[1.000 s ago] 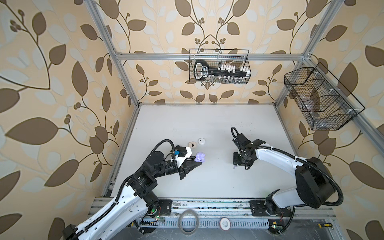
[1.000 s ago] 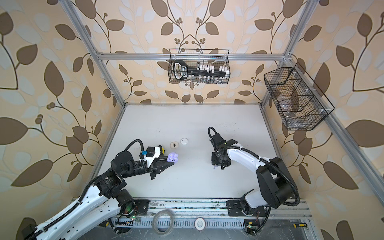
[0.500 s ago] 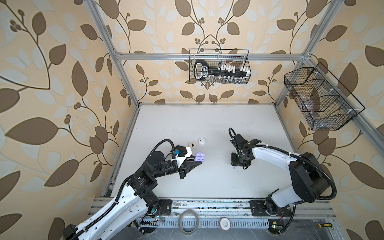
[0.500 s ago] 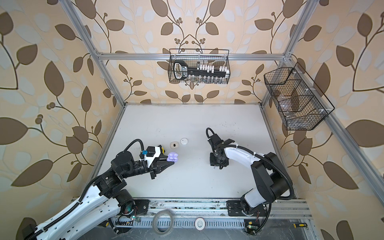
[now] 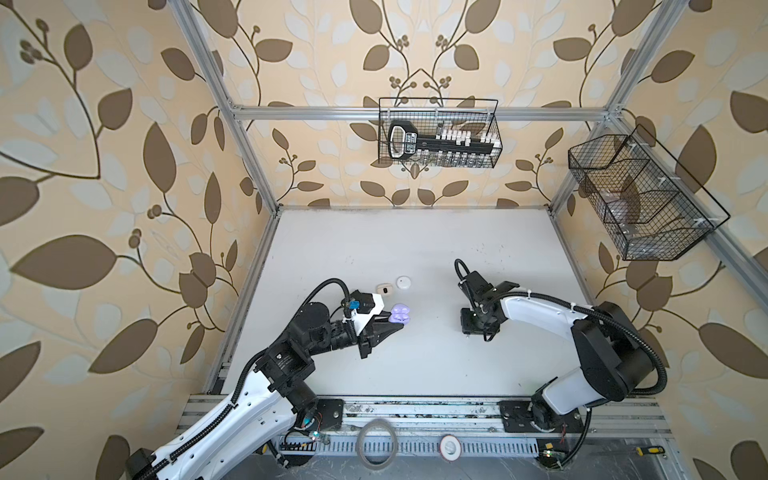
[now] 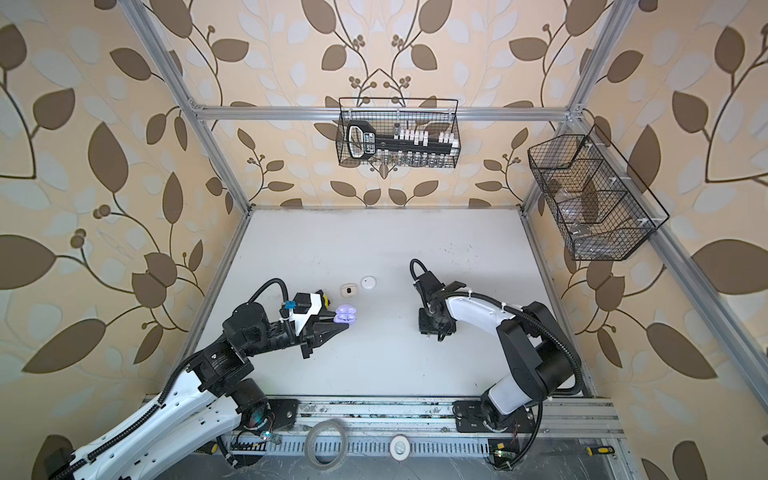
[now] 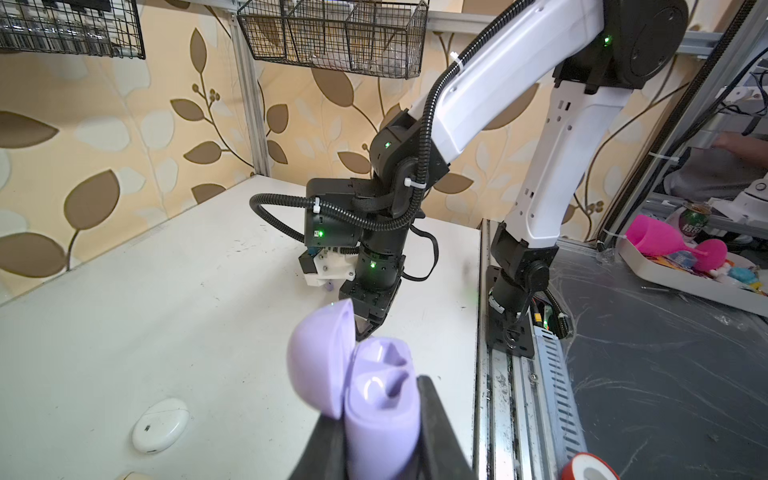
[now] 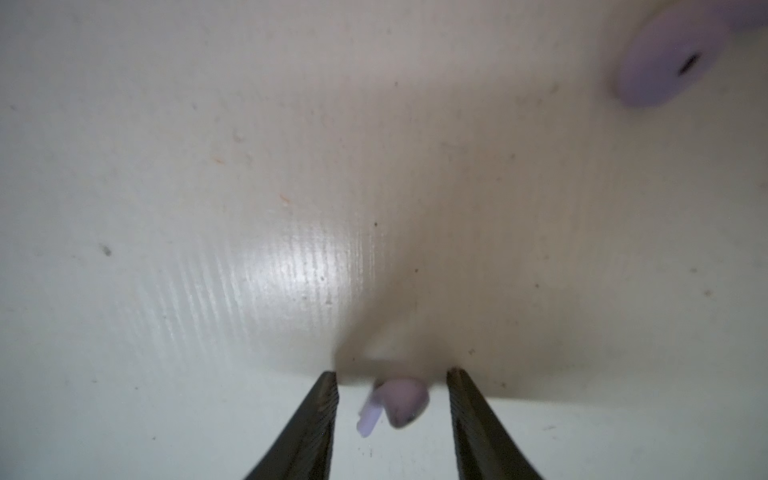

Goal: Insert the wireless bluetooth earbuds into the charging case
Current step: 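Lower the right gripper and close it on a lavender earbud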

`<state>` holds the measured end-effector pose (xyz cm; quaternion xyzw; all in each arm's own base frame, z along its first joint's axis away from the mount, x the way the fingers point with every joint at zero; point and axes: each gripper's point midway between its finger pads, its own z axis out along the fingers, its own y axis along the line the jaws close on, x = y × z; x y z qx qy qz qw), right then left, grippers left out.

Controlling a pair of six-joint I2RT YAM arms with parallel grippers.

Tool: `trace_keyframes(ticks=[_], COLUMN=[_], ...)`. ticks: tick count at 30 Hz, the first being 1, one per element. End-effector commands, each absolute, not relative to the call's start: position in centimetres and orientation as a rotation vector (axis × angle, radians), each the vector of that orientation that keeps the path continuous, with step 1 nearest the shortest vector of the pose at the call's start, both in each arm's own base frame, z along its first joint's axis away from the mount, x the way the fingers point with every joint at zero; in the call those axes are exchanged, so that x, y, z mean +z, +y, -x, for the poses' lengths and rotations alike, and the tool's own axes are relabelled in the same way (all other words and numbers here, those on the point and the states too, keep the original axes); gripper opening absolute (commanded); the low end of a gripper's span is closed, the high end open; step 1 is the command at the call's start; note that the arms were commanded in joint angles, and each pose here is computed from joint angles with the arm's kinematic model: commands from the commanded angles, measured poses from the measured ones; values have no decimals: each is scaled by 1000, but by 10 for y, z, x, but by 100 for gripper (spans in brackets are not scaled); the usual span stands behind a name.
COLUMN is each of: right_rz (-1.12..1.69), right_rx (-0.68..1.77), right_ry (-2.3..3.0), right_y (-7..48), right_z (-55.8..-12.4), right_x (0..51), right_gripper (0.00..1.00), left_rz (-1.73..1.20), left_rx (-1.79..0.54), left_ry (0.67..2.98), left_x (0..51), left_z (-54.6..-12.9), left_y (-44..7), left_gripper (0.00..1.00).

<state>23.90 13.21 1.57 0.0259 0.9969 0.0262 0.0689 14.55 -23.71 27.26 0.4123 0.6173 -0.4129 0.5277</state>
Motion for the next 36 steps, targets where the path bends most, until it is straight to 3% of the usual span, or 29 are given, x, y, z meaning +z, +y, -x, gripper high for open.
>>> trace_keyframes(ticks=[1,27,36], right_rz=[-66,-30,-100], right_rx=[29,22,134], right_ry=[3024,3059,2963], right_y=[123,123,130], right_z=[-228,-212,-220], right_x=[8,-5,15], right_gripper=[46,23,17], left_rz=[-983,-981,-998], left_rx=[-985,-987,-995], left_ry=[1432,1435,1423], left_x=[281,281,282], left_z=[-144,-143,-140], left_y=[-237,-237,-238], left_gripper=[0,0,0])
